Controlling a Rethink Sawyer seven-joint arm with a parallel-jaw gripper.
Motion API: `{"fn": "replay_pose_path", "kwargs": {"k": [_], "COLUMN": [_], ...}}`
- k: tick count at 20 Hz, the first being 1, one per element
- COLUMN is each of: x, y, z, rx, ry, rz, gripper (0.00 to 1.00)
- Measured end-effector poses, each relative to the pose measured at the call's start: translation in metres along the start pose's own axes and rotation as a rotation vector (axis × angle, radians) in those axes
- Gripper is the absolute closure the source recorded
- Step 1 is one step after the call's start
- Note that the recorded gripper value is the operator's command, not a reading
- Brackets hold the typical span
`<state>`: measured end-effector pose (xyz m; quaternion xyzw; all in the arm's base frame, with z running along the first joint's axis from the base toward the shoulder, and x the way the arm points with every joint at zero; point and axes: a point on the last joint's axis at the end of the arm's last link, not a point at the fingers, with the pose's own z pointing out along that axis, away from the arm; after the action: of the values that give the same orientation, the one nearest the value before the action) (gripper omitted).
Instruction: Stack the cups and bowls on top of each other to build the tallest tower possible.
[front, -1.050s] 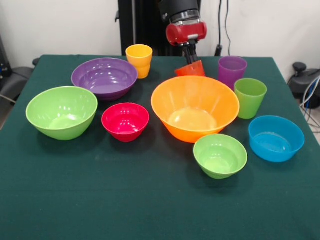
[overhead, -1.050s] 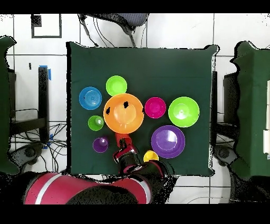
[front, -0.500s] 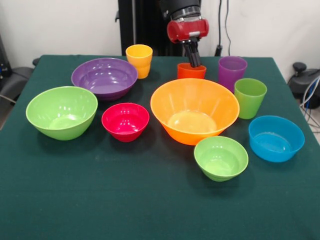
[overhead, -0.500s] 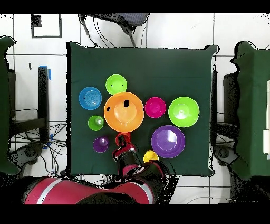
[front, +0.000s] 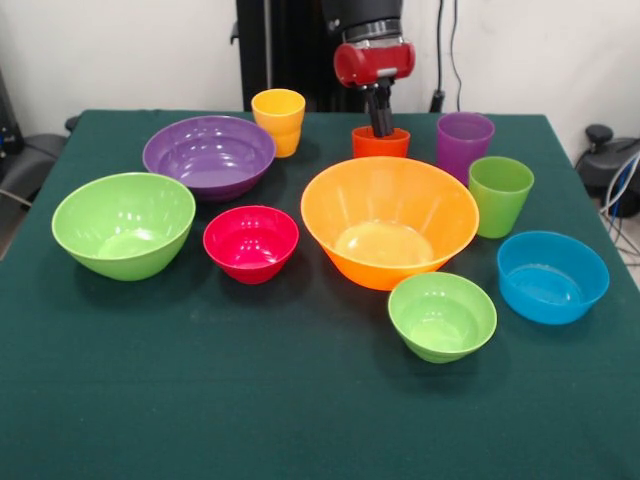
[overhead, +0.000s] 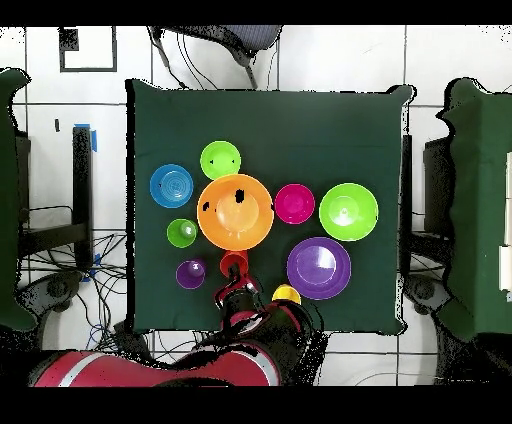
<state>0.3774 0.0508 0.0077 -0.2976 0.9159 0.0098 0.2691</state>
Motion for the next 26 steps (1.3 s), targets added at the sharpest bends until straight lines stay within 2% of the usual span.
{"fn": "replay_pose_path", "kwargs": {"k": [1, 4, 9, 14, 19, 26], "x": [0.002, 0.005, 0.004, 0.0, -0.012, -0.023], "y": [-0.001, -0.002, -0.002, 0.0, 0.0, -0.001], "z": [0.001, 0.002, 0.003, 0.008, 0.018, 0.024], "rx": [0.007, 0.013, 0.018, 0.04, 0.1, 0.141], "ry": [0.029, 0.056, 0.059, 0.06, 0.028, -0.027], "rz": [-0.001, -0.002, 0.0, 0.021, 0.069, 0.1], "gripper": [1.0, 1.0, 1.0, 1.0, 1.0, 1.0]}}
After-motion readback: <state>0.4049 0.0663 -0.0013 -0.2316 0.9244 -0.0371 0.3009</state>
